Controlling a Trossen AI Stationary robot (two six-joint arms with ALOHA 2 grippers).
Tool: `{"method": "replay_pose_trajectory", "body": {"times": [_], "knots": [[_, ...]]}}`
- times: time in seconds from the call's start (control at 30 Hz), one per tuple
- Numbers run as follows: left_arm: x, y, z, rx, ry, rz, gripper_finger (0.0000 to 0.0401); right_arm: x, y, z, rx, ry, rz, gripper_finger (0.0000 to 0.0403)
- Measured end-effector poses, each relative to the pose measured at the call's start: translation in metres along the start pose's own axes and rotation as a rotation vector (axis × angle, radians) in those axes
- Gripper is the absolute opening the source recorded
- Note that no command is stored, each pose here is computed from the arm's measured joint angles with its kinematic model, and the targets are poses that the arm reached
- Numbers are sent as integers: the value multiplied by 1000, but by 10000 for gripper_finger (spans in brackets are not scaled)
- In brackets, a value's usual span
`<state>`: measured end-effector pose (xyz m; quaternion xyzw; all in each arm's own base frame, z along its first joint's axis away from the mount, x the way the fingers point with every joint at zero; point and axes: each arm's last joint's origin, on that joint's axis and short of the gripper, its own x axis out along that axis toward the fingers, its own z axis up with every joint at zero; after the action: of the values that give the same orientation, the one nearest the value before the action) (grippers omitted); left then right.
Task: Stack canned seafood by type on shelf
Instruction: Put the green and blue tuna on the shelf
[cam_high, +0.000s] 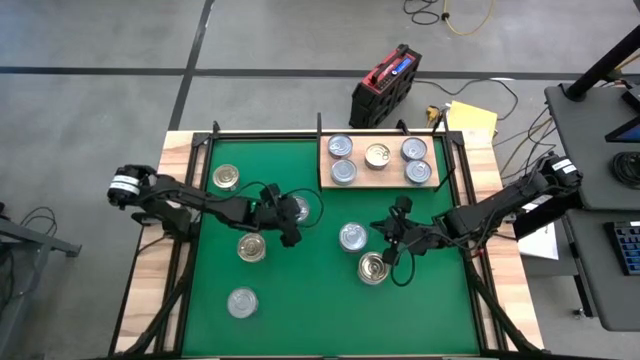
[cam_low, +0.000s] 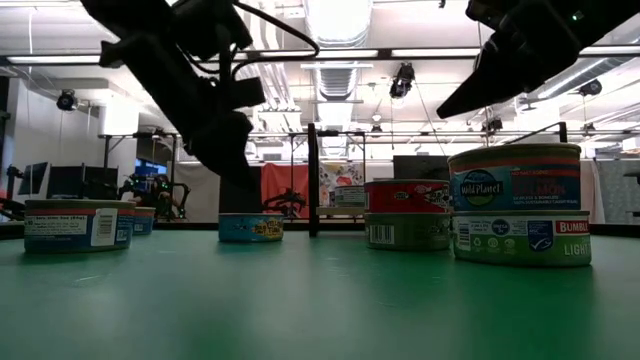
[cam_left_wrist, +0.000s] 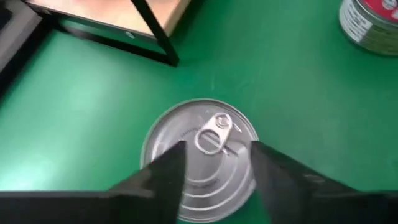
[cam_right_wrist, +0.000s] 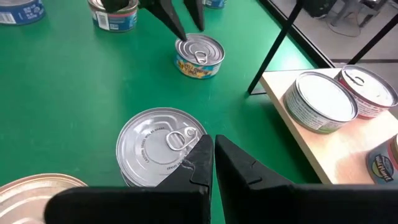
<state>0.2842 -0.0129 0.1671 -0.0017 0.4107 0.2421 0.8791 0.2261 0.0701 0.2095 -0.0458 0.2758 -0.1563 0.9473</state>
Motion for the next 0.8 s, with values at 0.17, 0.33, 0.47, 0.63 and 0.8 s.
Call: {"method": "replay_pose_trajectory", "body": {"times": [0.17, 0.33, 0.47, 0.63, 0.8], "knots": [[3, -1, -5, 23, 17, 0, 17, 0, 0, 0, 0, 4, 0, 9], [4, 1, -6, 27, 6, 58, 5, 0, 0, 0, 3, 4, 0, 9], [10, -1, -9, 30, 22, 68, 1, 0, 0, -1, 11, 5, -1, 9], [21, -5, -15, 33, 41, 87, 0, 1, -1, -4, 1, 7, -29, 9], [28, -8, -18, 45, 50, 111, 0, 2, -3, -12, 6, 18, -56, 9]]}}
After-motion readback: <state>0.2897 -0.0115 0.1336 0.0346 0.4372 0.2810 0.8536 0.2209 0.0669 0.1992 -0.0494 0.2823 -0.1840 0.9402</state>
